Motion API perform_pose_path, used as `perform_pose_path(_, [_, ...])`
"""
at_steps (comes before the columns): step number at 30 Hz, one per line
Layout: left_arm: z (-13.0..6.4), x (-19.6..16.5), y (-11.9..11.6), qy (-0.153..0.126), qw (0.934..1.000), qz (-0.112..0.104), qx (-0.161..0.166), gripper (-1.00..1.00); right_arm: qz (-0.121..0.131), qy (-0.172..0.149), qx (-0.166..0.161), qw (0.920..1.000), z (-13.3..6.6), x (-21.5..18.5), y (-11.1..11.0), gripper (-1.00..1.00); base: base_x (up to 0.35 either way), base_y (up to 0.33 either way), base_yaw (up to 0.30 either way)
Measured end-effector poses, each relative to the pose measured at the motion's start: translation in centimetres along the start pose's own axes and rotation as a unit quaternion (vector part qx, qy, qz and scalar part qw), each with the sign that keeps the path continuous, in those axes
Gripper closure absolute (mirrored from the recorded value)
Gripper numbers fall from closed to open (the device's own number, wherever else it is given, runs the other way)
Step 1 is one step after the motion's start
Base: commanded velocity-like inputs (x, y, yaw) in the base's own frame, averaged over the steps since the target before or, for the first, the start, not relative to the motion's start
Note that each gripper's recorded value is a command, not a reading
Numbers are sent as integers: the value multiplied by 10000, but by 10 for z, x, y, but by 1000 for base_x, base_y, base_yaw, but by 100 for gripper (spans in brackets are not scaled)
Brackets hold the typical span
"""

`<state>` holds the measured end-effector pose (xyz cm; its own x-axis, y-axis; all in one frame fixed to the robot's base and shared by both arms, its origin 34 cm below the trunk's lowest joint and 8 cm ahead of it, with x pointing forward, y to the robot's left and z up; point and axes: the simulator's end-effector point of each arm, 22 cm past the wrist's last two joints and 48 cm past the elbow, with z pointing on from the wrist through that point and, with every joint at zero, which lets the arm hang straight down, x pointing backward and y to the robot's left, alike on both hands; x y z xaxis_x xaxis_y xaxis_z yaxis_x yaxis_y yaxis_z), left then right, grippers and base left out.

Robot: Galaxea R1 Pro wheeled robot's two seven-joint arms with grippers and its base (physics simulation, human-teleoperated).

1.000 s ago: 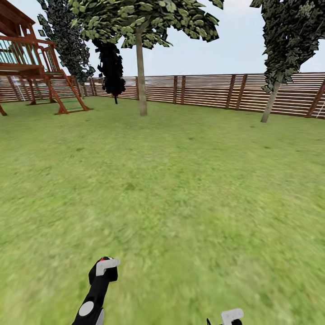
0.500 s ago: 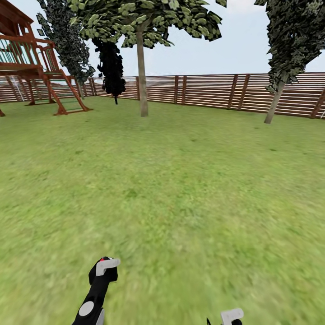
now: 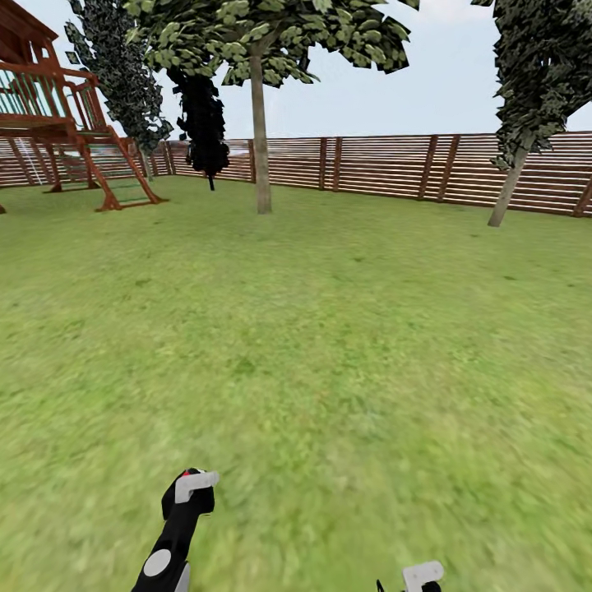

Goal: In the garden, pick up the pesticide atomizer on the floor and spray pesticide onto both trees until each tree trunk is fully covered.

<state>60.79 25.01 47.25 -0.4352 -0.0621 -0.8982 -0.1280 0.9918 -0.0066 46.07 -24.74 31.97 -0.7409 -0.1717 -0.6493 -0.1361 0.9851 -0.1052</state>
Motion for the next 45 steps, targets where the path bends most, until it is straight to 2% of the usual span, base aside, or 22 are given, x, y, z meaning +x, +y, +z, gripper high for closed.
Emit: perform_pose_path(45, [0,1,0,8,10000,0,3,100,3,0,1,10000,0,0,0,-100,334,133,0])
